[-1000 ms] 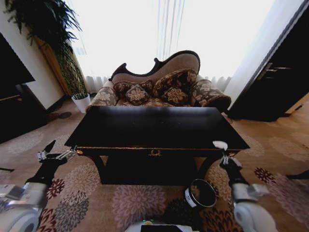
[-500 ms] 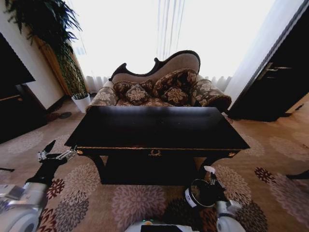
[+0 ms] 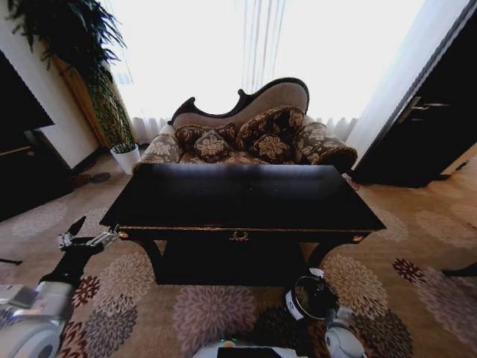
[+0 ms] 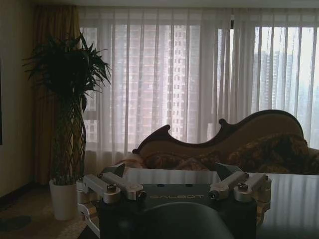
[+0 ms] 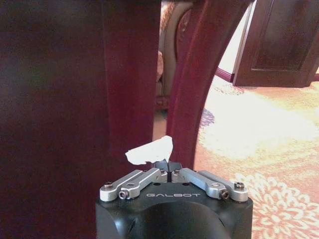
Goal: Move to the front of the table and place the trash on the table into the trash bin.
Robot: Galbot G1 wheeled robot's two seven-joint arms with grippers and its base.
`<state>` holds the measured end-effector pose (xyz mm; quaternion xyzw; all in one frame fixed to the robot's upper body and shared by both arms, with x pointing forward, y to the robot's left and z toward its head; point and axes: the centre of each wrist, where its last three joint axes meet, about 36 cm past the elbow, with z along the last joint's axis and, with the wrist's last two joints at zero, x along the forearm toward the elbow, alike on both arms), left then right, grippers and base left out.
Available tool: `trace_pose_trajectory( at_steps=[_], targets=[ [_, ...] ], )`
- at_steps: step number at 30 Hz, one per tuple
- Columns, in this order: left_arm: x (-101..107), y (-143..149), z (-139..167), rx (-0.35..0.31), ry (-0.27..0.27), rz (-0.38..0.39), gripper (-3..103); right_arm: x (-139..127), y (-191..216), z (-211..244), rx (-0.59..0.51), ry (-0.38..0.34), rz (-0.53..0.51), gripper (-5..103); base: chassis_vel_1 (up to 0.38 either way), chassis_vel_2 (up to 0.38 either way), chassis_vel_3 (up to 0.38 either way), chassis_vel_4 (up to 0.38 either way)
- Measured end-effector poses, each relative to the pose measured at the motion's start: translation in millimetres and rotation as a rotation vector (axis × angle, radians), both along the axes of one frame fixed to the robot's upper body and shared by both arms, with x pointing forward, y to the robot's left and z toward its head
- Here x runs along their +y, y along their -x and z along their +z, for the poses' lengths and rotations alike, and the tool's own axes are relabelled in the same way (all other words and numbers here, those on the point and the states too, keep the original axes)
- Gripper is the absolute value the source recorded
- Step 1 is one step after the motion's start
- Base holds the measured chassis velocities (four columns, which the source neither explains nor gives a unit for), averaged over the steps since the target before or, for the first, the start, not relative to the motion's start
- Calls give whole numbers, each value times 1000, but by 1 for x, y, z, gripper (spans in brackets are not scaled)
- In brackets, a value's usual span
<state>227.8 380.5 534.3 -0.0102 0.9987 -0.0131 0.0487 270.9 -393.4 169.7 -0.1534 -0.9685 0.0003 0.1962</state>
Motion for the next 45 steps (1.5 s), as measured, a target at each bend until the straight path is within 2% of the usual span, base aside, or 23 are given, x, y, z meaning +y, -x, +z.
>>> trace_pose_trajectory(
  at_steps=[13, 26, 27, 29, 31, 32, 36, 38, 42, 44, 45],
  targets=[
    [0, 0, 0, 0, 0, 0, 100, -22, -18, -37, 129, 64, -17, 0, 0, 0, 0, 0],
    [0, 0, 0, 0, 0, 0, 100, -43, -36, -41, 150, 89, -48, -2, 0, 0, 0, 0],
    [0, 0, 0, 0, 0, 0, 100, -43, -35, -42, 153, 88, -46, 3, 0, 0, 0, 0],
    [0, 0, 0, 0, 0, 0, 100, -43, -34, -42, 155, 88, -46, 3, 0, 0, 0, 0],
    [0, 0, 0, 0, 0, 0, 100, -43, -29, -44, 163, 86, -45, 14, 0, 0, 0, 0],
    [0, 0, 0, 0, 0, 0, 100, -43, -29, -44, 163, 86, -45, 14, 0, 0, 0, 0],
    [0, 0, 0, 0, 0, 0, 100, -43, -23, -45, 172, 87, -44, 36, 0, 0, 0, 0],
    [0, 0, 0, 0, 0, 0, 100, -43, -22, -46, 172, 86, -44, 36, 0, 0, 0, 0],
    [0, 0, 0, 0, 0, 0, 100, -39, -20, -46, 173, 80, -42, 57, 0, 0, 0, 0],
    [0, 0, 0, 0, 0, 0, 100, -39, -19, -47, 174, 79, -42, 57, 0, 0, 0, 0],
    [0, 0, 0, 0, 0, 0, 100, -38, -18, -47, 177, 77, -41, 62, 0, 0, 0, 0]
  ],
)
